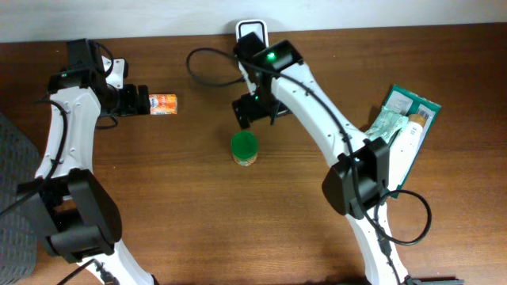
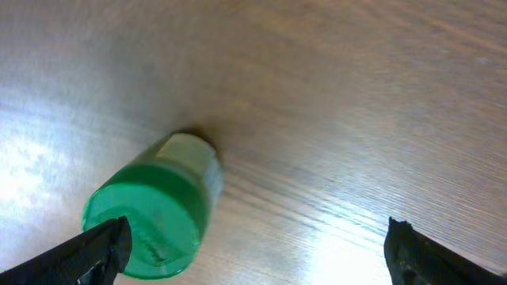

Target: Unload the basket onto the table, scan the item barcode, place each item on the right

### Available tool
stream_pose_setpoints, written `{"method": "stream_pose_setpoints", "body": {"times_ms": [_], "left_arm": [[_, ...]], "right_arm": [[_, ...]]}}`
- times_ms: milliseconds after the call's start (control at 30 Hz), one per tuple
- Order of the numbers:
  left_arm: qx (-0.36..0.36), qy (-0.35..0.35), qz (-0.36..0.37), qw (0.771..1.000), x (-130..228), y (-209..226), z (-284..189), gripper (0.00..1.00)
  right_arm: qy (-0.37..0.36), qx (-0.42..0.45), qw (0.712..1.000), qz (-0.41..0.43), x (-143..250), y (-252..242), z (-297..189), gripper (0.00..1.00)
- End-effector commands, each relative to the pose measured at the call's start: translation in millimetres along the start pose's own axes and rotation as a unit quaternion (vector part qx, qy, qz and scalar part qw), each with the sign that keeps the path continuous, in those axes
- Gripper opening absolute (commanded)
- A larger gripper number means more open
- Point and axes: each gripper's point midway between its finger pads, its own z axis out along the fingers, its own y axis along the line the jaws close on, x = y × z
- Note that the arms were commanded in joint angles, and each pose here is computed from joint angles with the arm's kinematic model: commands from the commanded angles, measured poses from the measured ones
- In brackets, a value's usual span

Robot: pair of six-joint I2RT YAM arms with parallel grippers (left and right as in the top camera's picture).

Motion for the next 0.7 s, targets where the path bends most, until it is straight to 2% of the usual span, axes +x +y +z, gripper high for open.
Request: {"method": "stream_pose_setpoints", "body": {"times_ms": [0, 67, 200, 367, 667], "left_arm": [[-0.002, -0.007, 0.006, 1.0, -5, 3, -3, 0.99], [-0.002, -0.007, 0.006, 1.0, -5, 3, -3, 0.99], [-0.002, -0.007, 0.006, 1.0, -5, 3, -3, 0.99], [-0.002, -0.007, 0.006, 1.0, -5, 3, -3, 0.99], [-0.002, -0.007, 0.006, 1.0, -5, 3, -3, 0.99]], "right_arm": [[-0.079, -0.022, 0.995, 0.055, -14, -7, -67, 0.98], [-0.066, -0.047, 0.995, 0.052, -9, 1, -66, 0.98], [-0.035, -0.035, 0.999, 0.008, 4, 13, -42, 0.99], [-0.024, -0.011, 0.999, 0.044, 9, 20, 5, 0.96], [-0.016, -0.022, 1.0, 0.014, 21, 54, 30, 0.96]]}}
